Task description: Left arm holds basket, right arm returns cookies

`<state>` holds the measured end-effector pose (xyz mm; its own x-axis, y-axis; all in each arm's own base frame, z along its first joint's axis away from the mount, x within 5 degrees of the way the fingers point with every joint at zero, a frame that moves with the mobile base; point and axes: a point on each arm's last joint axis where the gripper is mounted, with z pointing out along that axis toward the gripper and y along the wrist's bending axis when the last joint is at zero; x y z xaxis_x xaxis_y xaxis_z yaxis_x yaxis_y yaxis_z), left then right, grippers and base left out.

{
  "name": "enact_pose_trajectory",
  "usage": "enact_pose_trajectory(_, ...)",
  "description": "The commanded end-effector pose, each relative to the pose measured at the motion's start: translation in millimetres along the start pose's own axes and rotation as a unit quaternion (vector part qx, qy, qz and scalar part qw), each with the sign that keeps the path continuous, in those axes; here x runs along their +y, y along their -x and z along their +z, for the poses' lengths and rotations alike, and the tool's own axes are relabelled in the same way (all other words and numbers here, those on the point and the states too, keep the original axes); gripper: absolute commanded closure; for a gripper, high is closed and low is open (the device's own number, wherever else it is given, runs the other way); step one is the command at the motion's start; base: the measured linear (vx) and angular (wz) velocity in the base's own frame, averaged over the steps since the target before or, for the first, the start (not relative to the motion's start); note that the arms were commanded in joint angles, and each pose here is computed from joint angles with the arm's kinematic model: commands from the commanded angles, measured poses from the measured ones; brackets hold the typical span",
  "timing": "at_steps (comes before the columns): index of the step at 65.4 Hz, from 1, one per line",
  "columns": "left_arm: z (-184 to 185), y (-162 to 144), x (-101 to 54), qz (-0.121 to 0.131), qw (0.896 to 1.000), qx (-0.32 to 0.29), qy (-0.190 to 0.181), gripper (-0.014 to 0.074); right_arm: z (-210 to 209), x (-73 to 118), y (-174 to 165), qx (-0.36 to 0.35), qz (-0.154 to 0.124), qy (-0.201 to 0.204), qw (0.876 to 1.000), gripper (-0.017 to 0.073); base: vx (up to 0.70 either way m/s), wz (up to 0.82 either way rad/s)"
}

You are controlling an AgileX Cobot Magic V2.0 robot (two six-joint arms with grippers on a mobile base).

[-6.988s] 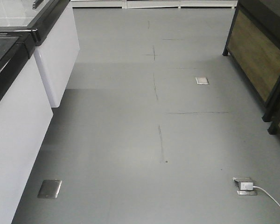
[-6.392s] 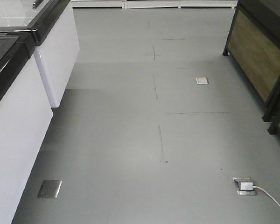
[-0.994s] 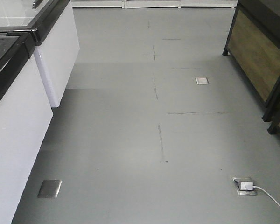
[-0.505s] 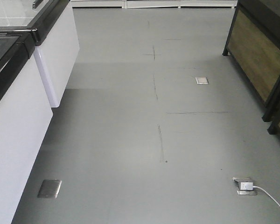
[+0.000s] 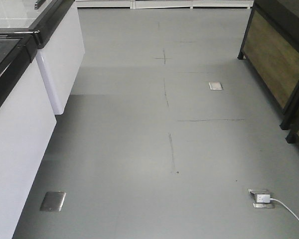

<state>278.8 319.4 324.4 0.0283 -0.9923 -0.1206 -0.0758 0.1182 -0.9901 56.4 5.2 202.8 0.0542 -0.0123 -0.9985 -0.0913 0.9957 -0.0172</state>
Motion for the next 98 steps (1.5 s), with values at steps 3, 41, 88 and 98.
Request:
enact_pose_trajectory(3, -5.6, -2.1, -37.0, -0.008, 0.998, -0.019, -0.064, 0.019, -0.6, 0.2, 0.6, -0.032, -0.003, 0.0, 0.999, 0.0565, 0.0, 0.0)
enact_pose_trajectory(41, -7.9, -2.7, -62.5, 0.012, 0.996, -0.007, -0.091, 0.0598, -0.6, 0.2, 0.6, -0.032, -0.003, 0.0, 0.999, 0.0565, 0.0, 0.0)
enact_pose_trajectory(88, 44.8, -195.4, -195.2, 0.133, 0.925, 0.26, -0.244, 0.0596, -0.6, 0.2, 0.6, -0.032, -0.003, 0.0, 0.999, 0.0565, 0.0, 0.0)
enact_pose_trajectory(98, 55.3, -261.4, -194.3, 0.141, 0.893, 0.351, -0.242, 0.0596, -0.6, 0.2, 0.6, -0.032, -0.003, 0.0, 0.999, 0.0565, 0.0, 0.0)
